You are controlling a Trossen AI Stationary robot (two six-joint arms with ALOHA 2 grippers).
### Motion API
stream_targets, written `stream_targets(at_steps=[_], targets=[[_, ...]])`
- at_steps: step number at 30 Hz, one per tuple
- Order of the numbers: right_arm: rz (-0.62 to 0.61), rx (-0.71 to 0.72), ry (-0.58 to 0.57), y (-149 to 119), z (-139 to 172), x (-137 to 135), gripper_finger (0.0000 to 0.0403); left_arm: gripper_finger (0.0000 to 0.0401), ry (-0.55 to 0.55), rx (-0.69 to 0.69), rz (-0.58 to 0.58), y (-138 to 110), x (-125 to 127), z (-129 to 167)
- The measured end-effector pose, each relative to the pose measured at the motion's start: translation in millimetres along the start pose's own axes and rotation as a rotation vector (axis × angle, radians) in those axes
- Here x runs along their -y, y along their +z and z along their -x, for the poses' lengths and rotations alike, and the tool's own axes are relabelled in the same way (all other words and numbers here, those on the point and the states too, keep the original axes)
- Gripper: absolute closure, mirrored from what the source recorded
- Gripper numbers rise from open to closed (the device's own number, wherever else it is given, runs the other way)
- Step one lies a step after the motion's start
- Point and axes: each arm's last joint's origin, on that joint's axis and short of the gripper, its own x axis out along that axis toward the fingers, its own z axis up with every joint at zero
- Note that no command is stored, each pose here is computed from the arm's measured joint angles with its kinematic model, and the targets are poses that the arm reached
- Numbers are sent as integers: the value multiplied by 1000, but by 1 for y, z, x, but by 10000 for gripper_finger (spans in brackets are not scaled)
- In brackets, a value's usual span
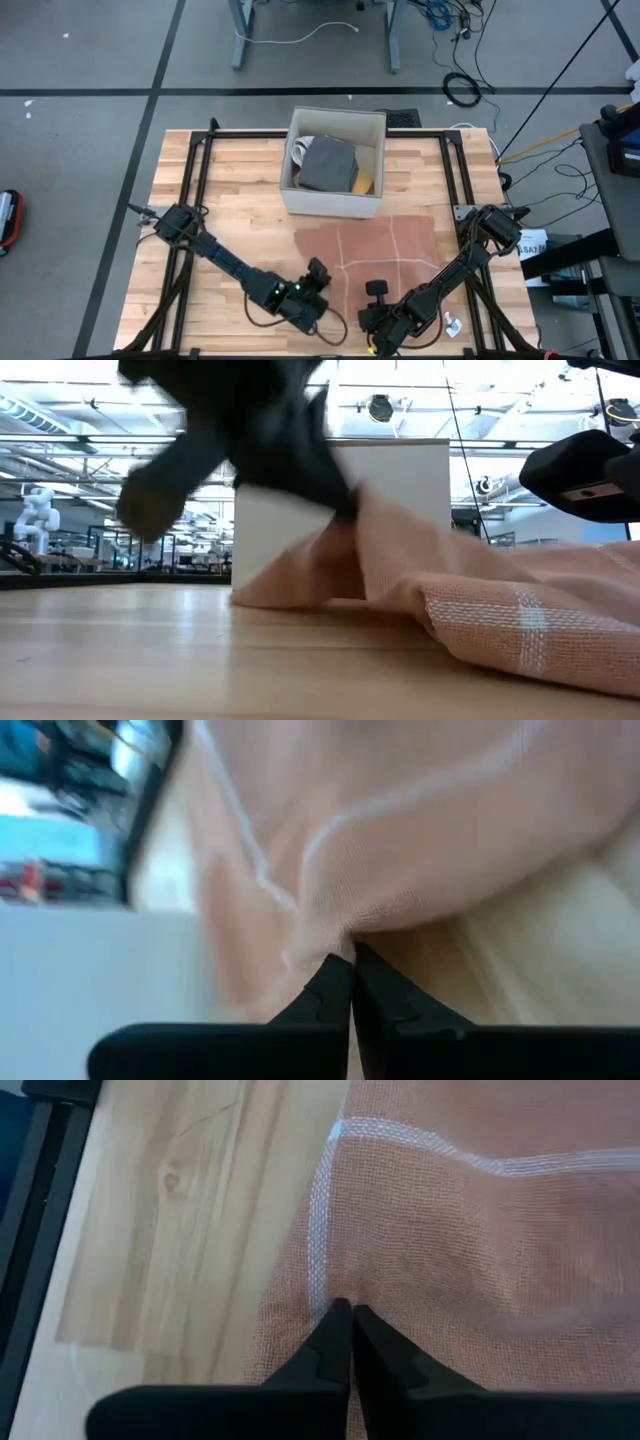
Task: Fold towel
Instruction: Fold the brown towel with white checkered lines
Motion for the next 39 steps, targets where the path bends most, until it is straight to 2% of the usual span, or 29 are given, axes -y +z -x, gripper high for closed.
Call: stream_targets(at_steps=[3,6,11,14,17,20,23,28,31,34,39], targets=[[14,-6,16,0,0,0,400,399,43,64,-31,25,-14,12],[52,-6,82,2,0,-4,400,400,81,109,-51,43,-30,22],[100,1,212,6,0,-10,402,400,137,107,-91,53,-51,23],[109,-32,291,5,1,-13,402,400,40,86,-94,41,-61,7],[120,-66,346,2,6,-17,402,400,-96,100,-3,30,-68,-10],[144,-93,355,-3,16,-20,403,400,-111,66,26,20,-70,-20],[145,-117,349,-6,32,-20,403,400,-95,56,51,16,-76,-26],[126,-126,256,-10,60,-13,403,401,-109,67,109,11,-86,-35],[111,-11,229,-2,77,-13,403,401,-158,92,171,8,-91,-40],[150,158,169,8,85,-15,392,401,-196,125,207,7,-92,-48],[215,295,77,18,82,-15,335,401,-213,130,221,3,-81,-70]])
